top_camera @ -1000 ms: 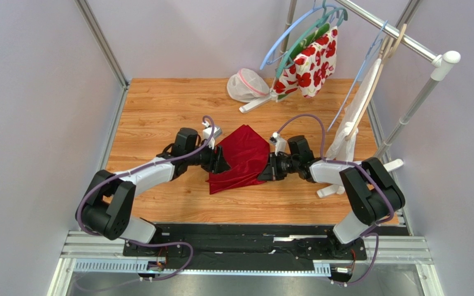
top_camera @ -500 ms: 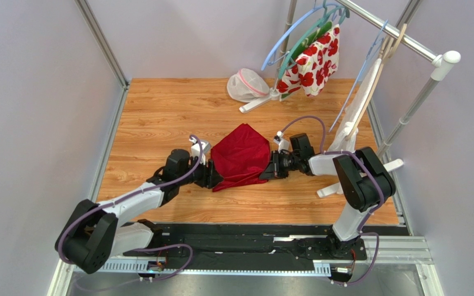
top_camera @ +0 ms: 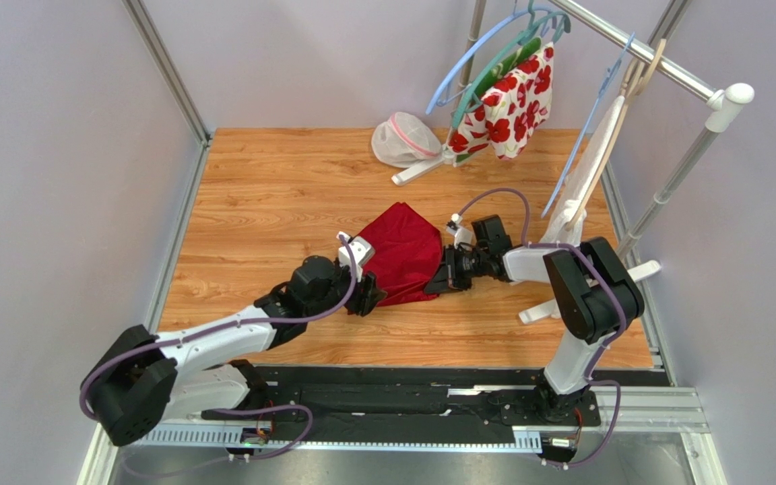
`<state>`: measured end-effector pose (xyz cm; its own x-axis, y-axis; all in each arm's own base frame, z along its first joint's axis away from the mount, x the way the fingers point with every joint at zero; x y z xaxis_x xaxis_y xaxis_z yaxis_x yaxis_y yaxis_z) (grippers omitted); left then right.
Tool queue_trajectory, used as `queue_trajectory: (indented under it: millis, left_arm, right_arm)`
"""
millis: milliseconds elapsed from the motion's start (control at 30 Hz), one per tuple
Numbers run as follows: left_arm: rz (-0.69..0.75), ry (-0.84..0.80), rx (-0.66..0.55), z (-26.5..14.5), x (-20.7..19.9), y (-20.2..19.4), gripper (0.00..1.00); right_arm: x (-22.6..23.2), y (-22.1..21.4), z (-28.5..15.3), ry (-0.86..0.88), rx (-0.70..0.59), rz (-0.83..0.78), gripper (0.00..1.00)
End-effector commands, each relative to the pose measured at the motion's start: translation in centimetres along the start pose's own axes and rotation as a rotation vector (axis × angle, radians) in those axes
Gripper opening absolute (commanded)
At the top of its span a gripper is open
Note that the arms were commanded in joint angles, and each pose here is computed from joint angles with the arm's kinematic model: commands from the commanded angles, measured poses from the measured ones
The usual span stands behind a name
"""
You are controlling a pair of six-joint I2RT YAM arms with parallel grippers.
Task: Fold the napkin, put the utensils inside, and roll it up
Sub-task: Roll the napkin with the utensil
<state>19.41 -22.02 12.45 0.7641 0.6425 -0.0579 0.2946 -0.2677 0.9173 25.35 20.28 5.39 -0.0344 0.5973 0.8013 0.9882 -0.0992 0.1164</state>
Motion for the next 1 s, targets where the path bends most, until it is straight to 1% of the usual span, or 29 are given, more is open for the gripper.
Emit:
queue_trajectory:
  millis: [0, 267, 433, 667, 967]
  left_arm:
    - [0.106, 0.01, -0.009, 1.9, 0.1, 1.3, 0.59]
    - [0.165, -0.021, 0.062, 4.2, -0.7, -0.3, 0.59]
    - [0.169, -0.048, 0.067, 3.7, -1.4, -0.9, 0.59]
    - [0.141, -0.055, 0.131, 3.4, -1.9, -2.7, 0.59]
    - [0.145, -0.007, 0.215, 3.7, -1.7, -4.0, 0.57]
  right_arm:
    - [-1.9, -0.3, 0.3, -0.098, 0.011, 0.026, 0.0]
    - [-1.9, -0.3, 0.3, -0.09, 0.017, 0.025, 0.0]
    - [-2.1, -0.1, 0.4, -0.094, 0.014, 0.039, 0.0]
    - [-2.0, 0.3, 0.4, -0.093, 0.02, 0.06, 0.0]
    - [-2.2, 0.7, 0.5, -0.066, 0.042, 0.106, 0.0]
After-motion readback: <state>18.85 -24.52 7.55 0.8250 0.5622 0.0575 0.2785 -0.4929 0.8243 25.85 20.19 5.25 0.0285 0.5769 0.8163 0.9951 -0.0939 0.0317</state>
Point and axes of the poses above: each gripper's point midway between its finger pads, its own z axis out along the fingers, its own x axis along the line the jaws close on, y = z × x, the point moved 5 cm from there along -z, back along the fingers, and after that the axes turned 10 degrees about z, right-handed, at the moved point
